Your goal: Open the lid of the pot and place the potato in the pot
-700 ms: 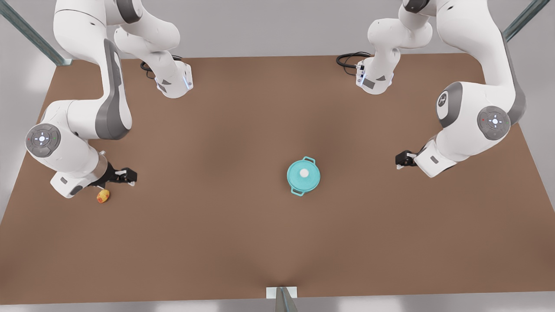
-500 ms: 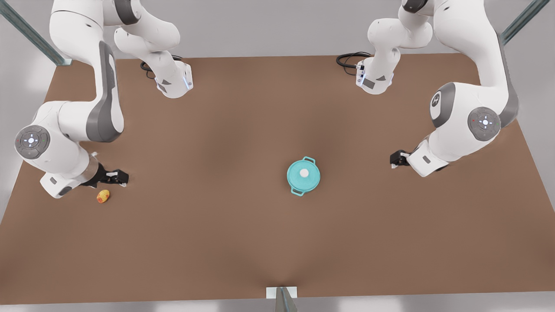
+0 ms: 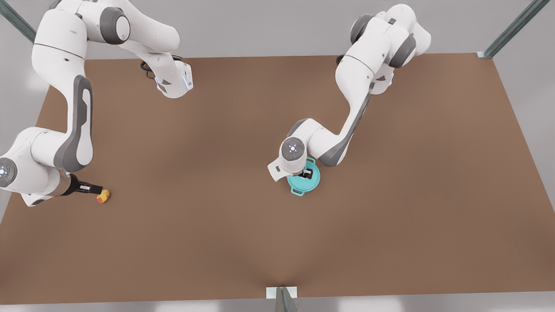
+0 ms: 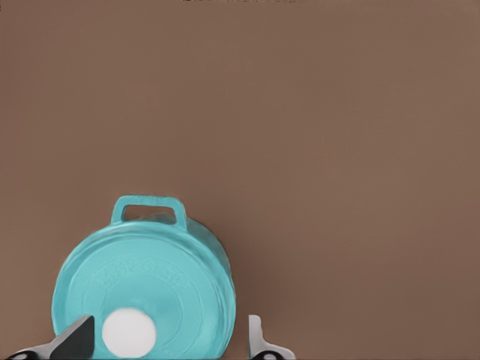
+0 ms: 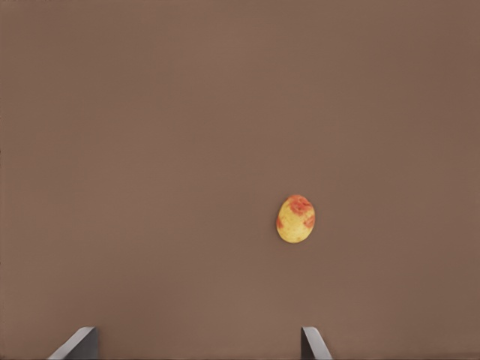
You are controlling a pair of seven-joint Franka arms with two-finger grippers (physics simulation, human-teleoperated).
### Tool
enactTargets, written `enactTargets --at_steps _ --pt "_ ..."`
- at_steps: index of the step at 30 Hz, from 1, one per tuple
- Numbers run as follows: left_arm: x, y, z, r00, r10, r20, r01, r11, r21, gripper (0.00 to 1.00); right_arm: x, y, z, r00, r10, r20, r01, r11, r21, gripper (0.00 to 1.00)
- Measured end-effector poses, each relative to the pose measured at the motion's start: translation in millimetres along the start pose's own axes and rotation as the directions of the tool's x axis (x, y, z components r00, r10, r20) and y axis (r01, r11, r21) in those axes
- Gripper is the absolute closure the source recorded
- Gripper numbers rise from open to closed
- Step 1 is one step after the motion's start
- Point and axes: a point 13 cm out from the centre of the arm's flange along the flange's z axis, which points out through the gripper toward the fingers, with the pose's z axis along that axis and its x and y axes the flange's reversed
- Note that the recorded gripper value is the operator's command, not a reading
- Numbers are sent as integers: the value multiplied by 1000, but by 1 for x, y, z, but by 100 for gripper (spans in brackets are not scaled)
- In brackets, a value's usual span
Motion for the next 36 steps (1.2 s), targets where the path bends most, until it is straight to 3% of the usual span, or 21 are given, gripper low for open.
enactTargets --at_steps 2,8,18,25,26,27,28,36 --pt "-10 4 6 999 -45 23 45 999 8 0 15 -2 26 1000 18 -19 -18 1000 -22 0" --pt "-15 19 22 990 -130 53 131 991 -5 0 -7 -28 61 996 76 50 -74 997 -32 0" --pt "32 23 32 981 -184 62 185 983 -11 0 -25 -41 111 985 102 136 -100 995 -24 0" --pt "28 25 58 971 -227 69 228 974 -7 0 -32 -62 133 974 128 187 -127 992 -21 0" --pt "26 25 58 970 -232 73 233 973 -4 13 -33 -62 139 974 128 188 -126 992 -19 0" --pt "25 25 58 969 -236 77 237 971 -3 45 -34 -63 145 974 127 189 -126 992 -17 0" --pt "24 26 57 967 -242 83 243 970 -6 56 -35 -63 152 974 126 190 -126 992 -15 0" --pt "-24 46 -7 927 -331 175 328 944 47 60 -26 -81 196 973 141 185 -142 990 -7 0"
